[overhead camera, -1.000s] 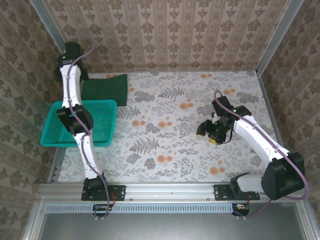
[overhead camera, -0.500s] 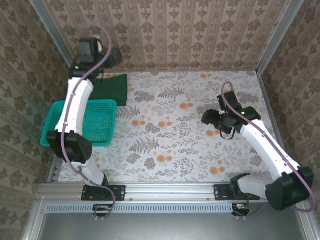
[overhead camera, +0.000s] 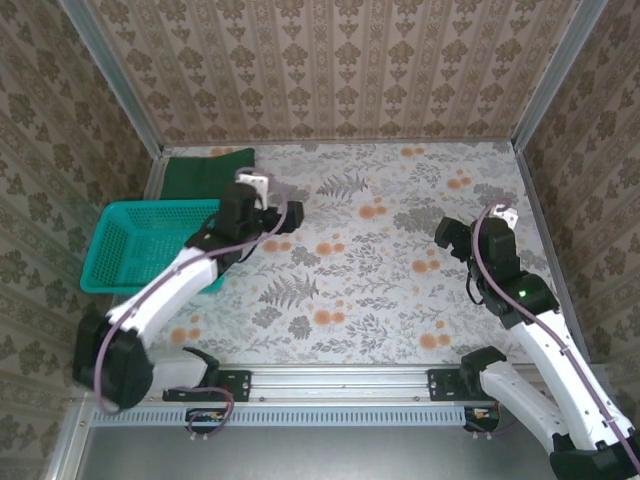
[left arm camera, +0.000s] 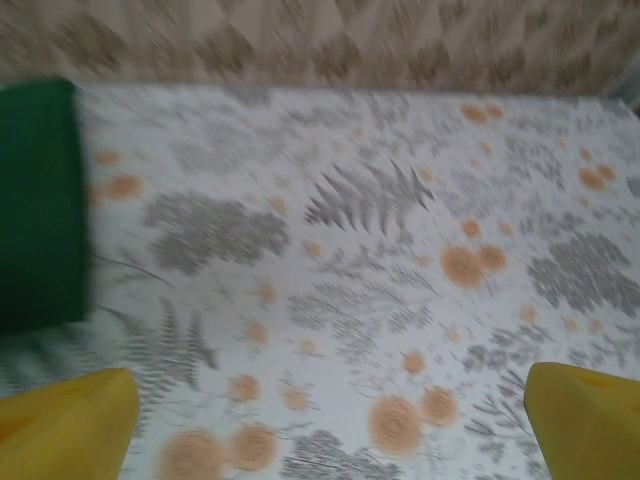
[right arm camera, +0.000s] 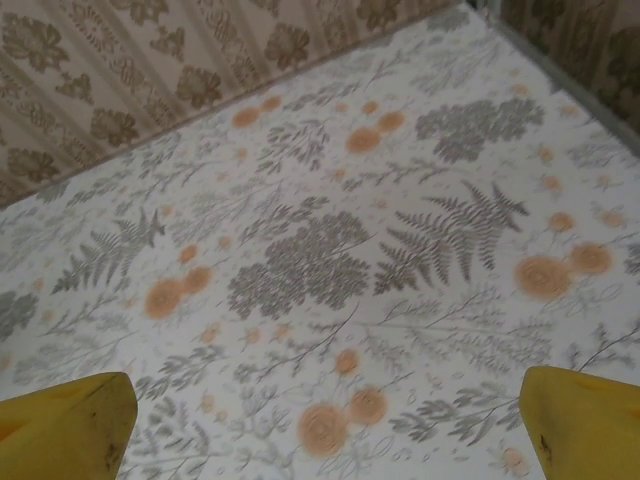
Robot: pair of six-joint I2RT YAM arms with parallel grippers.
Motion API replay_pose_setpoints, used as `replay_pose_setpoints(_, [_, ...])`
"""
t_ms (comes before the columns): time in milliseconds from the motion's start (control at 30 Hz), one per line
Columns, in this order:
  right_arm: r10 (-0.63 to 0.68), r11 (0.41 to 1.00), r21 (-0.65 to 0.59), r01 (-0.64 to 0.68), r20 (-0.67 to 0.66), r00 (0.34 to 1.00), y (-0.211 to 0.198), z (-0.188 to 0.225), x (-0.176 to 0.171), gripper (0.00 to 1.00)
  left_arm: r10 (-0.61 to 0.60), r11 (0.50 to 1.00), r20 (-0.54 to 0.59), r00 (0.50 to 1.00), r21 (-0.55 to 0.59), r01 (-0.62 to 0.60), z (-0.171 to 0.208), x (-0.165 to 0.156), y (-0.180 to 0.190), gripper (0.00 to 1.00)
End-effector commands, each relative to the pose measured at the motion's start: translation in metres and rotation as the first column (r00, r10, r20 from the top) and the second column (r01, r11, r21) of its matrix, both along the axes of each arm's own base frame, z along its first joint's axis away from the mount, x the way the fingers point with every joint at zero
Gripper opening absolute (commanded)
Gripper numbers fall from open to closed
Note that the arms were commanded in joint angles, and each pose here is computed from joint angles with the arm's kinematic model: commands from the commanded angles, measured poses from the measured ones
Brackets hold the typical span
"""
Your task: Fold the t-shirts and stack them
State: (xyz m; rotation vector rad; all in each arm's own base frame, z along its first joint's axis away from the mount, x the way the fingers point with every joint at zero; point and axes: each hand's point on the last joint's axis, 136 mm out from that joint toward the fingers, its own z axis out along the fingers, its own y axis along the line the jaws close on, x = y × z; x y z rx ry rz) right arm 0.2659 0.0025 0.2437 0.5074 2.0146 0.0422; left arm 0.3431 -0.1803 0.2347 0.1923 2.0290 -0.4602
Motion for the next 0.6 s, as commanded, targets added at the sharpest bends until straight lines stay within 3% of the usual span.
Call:
replay_pose_setpoints(0, [-0.038,0.995,-0.093,0.045,0.073,0.997,-0.013,0.007,0.005,1.0,0.163,0.985,0.164,0.973,0.034,-0.171,0.027,-0.004,0.057,1.0])
replay_pose_setpoints(167, [0.006,0.994,-0.11,0.003,0.081,0.997,-0.007,-0.016,0.011,1.0,0.302,0.945,0.045,0.952,0.114,-0.305,-0.016,-0.035,0.125,1.0])
replay_pose_setpoints(233, [0.026,0.993,-0.117,-0.016,0.087,0.996,-0.004,-0.026,0.014,1.0,0.323,0.936,0.049,0.945,0.129,-0.326,-0.029,-0.039,0.141,1.0])
replay_pose_setpoints(333, [0.149,0.978,-0.16,-0.136,0.074,0.986,0.014,-0.042,0.027,1.0,0.414,0.902,0.017,0.91,0.13,-0.413,-0.058,-0.043,0.169,1.0])
replay_pose_setpoints(567, [0.177,0.962,-0.211,-0.17,0.012,0.984,0.017,-0.076,0.033,1.0,0.462,0.875,-0.016,0.887,0.175,-0.452,-0.092,-0.053,0.194,1.0])
